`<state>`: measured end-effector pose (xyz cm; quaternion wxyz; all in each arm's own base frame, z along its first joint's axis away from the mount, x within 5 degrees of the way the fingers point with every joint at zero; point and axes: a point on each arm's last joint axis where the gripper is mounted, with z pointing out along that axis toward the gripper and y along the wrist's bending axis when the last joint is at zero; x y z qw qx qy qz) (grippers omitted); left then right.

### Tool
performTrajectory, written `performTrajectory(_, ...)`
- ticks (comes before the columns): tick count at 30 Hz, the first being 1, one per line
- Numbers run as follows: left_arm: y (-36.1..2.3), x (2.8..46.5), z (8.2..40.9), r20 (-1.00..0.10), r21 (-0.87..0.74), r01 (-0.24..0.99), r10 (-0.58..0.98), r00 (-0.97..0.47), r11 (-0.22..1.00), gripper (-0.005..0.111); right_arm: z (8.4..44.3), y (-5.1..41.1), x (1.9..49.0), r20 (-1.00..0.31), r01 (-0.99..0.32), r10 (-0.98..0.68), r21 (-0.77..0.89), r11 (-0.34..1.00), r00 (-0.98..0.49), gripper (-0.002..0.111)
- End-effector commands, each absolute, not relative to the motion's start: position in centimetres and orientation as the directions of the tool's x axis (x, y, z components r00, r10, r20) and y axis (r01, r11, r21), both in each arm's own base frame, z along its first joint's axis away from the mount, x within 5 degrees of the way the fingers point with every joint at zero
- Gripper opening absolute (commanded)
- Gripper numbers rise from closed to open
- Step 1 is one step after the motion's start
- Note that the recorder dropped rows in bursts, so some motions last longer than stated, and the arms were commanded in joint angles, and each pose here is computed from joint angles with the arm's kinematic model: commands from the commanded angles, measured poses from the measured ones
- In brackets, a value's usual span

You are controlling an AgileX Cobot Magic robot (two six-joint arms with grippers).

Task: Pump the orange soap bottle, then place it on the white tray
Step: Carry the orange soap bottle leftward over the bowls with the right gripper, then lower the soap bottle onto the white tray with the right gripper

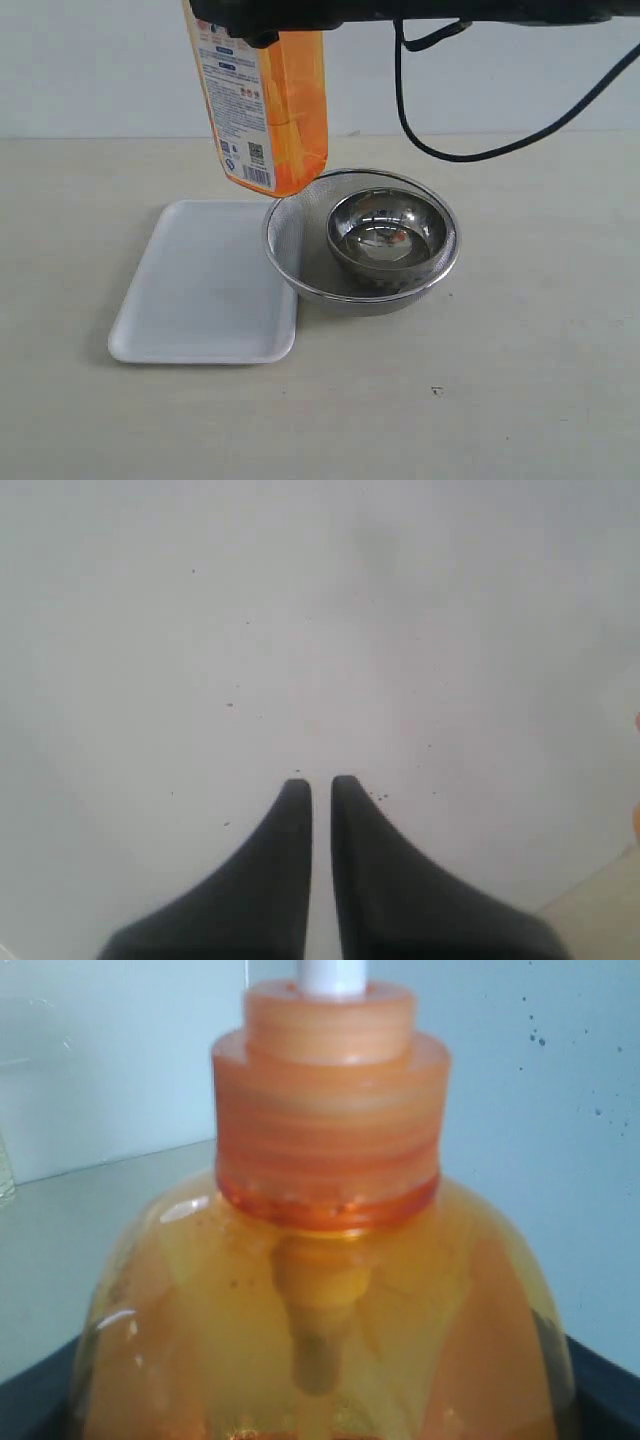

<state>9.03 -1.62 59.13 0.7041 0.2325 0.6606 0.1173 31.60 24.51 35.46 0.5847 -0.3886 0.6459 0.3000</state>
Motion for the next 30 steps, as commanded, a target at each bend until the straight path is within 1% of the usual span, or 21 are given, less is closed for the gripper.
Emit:
performTrajectory(1, -1.6, 8.9, 59.1, -0.881, 0.473, 0.145, 0.463, 0.098, 0.869, 0.005, 37.1, 25.8, 31.0, -0.996, -0.873, -0.091, -0.054, 0.484, 0.011, 0.0)
performTrajectory(10, -1.6, 8.9, 59.1, -0.881, 0.473, 0.145, 0.463, 0.098, 0.869, 0.005, 36.7, 28.4, 31.4, -0.996, -0.896, -0.088, -0.058, 0.441, 0.021, 0.0)
performTrajectory(24, -1.6, 8.9, 59.1, -0.881, 0.473, 0.145, 0.463, 0.098, 0.869, 0.005, 36.0, 30.0, 33.3, -0.997, -0.899, -0.08, -0.056, 0.434, 0.023, 0.0)
performTrajectory(30, -1.6, 8.9, 59.1, -0.881, 0.473, 0.145, 0.463, 0.098, 0.869, 0.005, 35.8, 31.4, 33.1, -0.996, -0.906, -0.083, -0.068, 0.418, 0.037, 0.0)
